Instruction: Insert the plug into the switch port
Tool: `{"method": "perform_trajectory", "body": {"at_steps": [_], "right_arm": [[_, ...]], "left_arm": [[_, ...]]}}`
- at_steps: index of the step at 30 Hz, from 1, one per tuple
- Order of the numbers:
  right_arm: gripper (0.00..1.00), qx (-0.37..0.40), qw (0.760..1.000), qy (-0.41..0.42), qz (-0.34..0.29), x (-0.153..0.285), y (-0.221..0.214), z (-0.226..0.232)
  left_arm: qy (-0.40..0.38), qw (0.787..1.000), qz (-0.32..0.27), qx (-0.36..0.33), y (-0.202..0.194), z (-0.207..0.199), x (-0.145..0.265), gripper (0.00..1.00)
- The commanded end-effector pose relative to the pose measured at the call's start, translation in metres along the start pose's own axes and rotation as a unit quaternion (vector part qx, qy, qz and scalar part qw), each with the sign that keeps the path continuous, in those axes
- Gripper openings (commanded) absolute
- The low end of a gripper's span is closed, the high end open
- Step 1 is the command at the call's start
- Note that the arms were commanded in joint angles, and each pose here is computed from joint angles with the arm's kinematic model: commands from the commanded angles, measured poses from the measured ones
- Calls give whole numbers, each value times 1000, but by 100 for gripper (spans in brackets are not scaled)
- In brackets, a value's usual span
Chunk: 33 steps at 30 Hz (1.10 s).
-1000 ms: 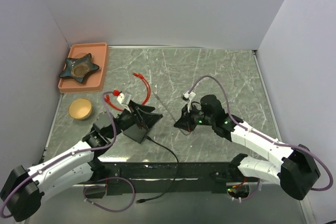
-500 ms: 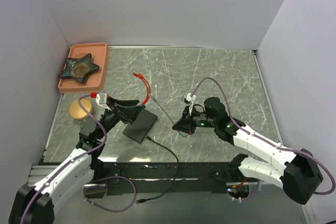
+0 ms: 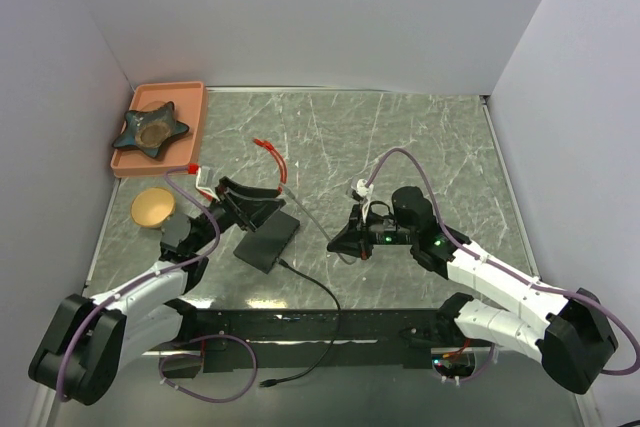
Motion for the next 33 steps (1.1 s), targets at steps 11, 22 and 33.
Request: {"method": "perform_trajectory", "body": {"at_steps": [11, 22, 33], "right_arm": [[0, 26, 999, 18, -17, -1, 6, 6], [0, 29, 999, 20, -19, 1, 5, 7], [38, 26, 999, 3, -24, -1, 19, 5]], "left_arm": [[-78, 996, -40, -20, 28, -18, -23, 54], [-84, 995, -39, -21, 33, -18, -30, 14], [-87, 995, -34, -30, 30, -24, -24, 1]]}}
Point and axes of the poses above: each gripper's point midway between its finger pads, its own x axis back along the fingers, its own z axis along the line the jaws close on, y = z × x, the point moved 9 cm from there along x, back along the fingers, and after that the axes turned 2 degrees about x, right-handed, at the moved point
